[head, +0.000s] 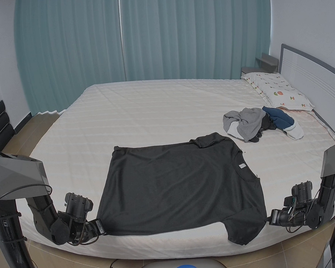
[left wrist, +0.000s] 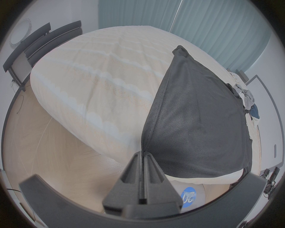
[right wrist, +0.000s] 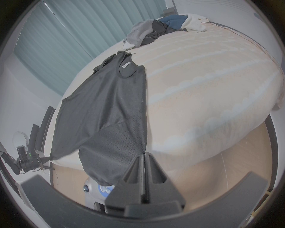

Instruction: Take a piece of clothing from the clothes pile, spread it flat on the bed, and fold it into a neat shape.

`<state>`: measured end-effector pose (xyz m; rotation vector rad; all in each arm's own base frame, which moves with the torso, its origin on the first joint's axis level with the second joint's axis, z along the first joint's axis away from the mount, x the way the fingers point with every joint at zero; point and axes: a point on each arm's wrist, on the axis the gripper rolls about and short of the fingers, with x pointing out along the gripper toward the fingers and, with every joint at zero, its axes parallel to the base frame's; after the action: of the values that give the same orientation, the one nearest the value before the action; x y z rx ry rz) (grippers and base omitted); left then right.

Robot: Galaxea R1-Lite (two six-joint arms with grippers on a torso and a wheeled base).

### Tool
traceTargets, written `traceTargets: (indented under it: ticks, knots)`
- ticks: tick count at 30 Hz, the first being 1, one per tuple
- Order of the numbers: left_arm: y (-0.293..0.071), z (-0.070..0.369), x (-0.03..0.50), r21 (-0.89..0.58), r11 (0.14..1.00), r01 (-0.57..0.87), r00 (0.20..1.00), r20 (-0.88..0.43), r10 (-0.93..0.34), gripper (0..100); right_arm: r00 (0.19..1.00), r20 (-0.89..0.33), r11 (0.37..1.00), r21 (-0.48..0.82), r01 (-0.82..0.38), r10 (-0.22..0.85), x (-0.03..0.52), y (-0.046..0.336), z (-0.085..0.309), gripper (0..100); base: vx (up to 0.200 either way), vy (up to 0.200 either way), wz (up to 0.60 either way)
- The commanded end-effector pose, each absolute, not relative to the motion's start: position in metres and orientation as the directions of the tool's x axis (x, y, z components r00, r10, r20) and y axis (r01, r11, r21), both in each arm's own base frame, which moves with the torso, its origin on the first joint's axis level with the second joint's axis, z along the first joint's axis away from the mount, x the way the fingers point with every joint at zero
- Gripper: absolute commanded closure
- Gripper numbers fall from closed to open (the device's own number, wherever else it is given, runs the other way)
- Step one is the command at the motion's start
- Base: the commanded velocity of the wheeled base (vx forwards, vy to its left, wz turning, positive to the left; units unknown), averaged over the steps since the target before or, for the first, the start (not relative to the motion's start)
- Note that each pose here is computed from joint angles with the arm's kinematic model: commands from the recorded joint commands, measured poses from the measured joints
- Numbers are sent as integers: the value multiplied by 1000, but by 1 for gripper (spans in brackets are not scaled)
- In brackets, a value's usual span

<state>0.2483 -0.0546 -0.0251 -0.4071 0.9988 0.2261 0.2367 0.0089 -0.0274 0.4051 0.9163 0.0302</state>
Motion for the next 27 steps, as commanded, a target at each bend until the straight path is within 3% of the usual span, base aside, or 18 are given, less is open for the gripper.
traceTargets:
  ticks: [1, 8, 14, 27]
  knots:
    - [-54, -25, 248, -226, 902, -369, 525, -851, 2, 100, 624, -758, 926, 348, 145, 187, 234, 6, -21, 100, 0, 0, 0]
    - [-52, -26, 244, -208, 910, -358, 515, -857, 7, 100, 611, -773, 937, 321, 140, 173, 227, 2, -20, 100, 0, 0, 0]
    - [-47, -26, 241, -180, 922, -344, 506, -862, 20, 100, 550, -815, 954, 281, 103, 181, 213, 4, -25, 100, 0, 0, 0]
    - [-37, -20, 233, -93, 940, -327, 510, -855, 93, 100, 544, -816, 960, 274, 66, 196, 209, 10, -25, 100, 0, 0, 0]
